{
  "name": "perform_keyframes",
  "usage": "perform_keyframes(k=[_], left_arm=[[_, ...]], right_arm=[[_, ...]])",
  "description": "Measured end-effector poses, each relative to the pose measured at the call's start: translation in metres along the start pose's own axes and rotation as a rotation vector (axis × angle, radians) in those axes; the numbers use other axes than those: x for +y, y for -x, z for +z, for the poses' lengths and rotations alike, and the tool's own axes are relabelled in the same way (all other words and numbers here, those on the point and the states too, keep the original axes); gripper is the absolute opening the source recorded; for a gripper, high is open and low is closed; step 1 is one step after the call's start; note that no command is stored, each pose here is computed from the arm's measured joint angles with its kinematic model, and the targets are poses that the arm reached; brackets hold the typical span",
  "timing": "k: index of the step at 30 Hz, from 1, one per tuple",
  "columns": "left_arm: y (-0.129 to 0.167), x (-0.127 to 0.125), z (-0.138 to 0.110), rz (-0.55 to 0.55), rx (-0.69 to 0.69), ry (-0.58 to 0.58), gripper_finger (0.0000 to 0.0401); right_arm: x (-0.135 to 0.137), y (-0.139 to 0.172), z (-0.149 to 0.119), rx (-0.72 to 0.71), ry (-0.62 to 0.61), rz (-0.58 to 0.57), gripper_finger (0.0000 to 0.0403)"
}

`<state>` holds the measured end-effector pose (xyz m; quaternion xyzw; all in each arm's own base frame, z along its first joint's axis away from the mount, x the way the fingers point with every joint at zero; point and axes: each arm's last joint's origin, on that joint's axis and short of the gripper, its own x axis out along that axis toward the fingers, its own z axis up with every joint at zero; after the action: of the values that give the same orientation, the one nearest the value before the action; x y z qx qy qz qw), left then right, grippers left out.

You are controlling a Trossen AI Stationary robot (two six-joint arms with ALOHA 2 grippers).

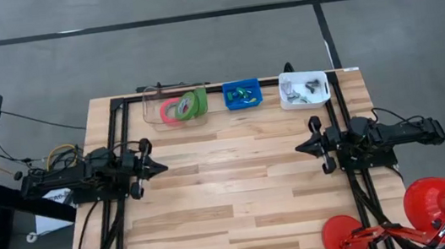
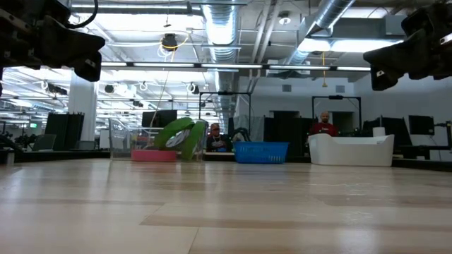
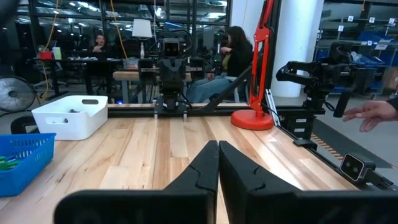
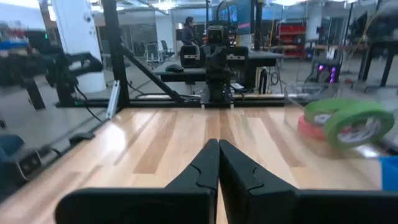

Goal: Pick and place Stapler, Stapler remover, tape
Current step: Return to Home Position

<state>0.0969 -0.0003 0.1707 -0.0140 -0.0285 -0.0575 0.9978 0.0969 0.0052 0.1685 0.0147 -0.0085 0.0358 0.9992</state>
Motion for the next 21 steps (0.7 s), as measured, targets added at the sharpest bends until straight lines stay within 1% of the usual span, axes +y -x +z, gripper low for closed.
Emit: perform_keyframes(k=[1, 4, 11, 21], left_arm=[[0.0, 0.0, 0.0, 0.0, 0.0, 0.0, 0.0004], [0.0, 0.0, 0.0, 0.0, 0.0, 0.0, 0.0004], [0.0, 0.0, 0.0, 0.0, 0.0, 0.0, 0.0004], [0.0, 0.0, 0.0, 0.0, 0.0, 0.0, 0.0004]], right_arm=[[0.0, 0.0, 0.0, 0.0, 0.021, 0.0, 0.0], [0.0, 0.0, 0.0, 0.0, 0.023, 0.0, 0.0], [0.0, 0.0, 0.0, 0.0, -0.056, 0.0, 0.0], [0.0, 0.0, 0.0, 0.0, -0.058, 0.0, 0.0]])
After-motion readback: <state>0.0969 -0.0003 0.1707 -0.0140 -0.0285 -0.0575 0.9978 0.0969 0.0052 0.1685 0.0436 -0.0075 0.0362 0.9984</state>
